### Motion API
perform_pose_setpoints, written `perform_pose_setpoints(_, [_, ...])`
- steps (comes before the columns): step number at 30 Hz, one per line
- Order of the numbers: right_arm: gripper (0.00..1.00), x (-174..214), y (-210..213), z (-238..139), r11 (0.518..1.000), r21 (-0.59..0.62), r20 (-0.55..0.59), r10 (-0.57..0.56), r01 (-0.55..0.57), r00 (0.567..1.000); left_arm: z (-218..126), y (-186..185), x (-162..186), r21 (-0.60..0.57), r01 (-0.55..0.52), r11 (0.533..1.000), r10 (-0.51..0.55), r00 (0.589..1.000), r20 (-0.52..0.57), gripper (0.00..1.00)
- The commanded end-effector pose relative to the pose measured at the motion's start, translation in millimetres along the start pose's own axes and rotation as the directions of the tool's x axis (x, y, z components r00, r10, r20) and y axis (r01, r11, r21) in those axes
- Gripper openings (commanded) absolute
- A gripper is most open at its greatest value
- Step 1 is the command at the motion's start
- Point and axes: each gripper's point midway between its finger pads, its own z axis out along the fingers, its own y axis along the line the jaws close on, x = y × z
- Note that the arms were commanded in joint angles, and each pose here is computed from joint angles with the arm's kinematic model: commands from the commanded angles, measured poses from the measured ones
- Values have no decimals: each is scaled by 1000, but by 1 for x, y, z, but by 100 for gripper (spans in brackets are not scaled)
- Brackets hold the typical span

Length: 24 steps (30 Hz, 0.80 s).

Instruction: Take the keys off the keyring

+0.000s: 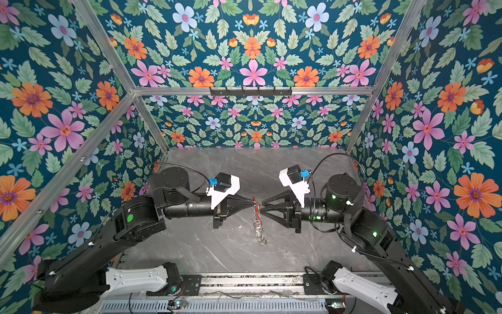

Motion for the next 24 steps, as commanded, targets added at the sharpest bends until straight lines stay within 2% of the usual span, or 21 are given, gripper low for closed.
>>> perform_pose_setpoints(1, [29,-5,2,6,999,-30,-2,-22,22,1000,-1,-2,-6,12,-18,1000,18,1000,19,0])
perform_pose_setpoints(5, [27,-7,0,11,999,-41,-3,-26,26,1000,-1,-3,-7,16,-20,1000,19,1000,23,0])
perform_pose_setpoints(19, [0,-3,-4,16,999,-43,-18,-4,4,1000,0,-3,-7,21,-19,1000,18,1000,24,0])
perform_pose_setpoints(23, [0,-2,-5,16,999,-37,-30,10,-12,999,2,1,-7,7,2,1000,-2,1000,1,0])
perform_pose_setpoints(24, [0,-1,-6,16,999,-27,-42,17,-18,999,2,1,-6,6,6,1000,-6,1000,-12,3])
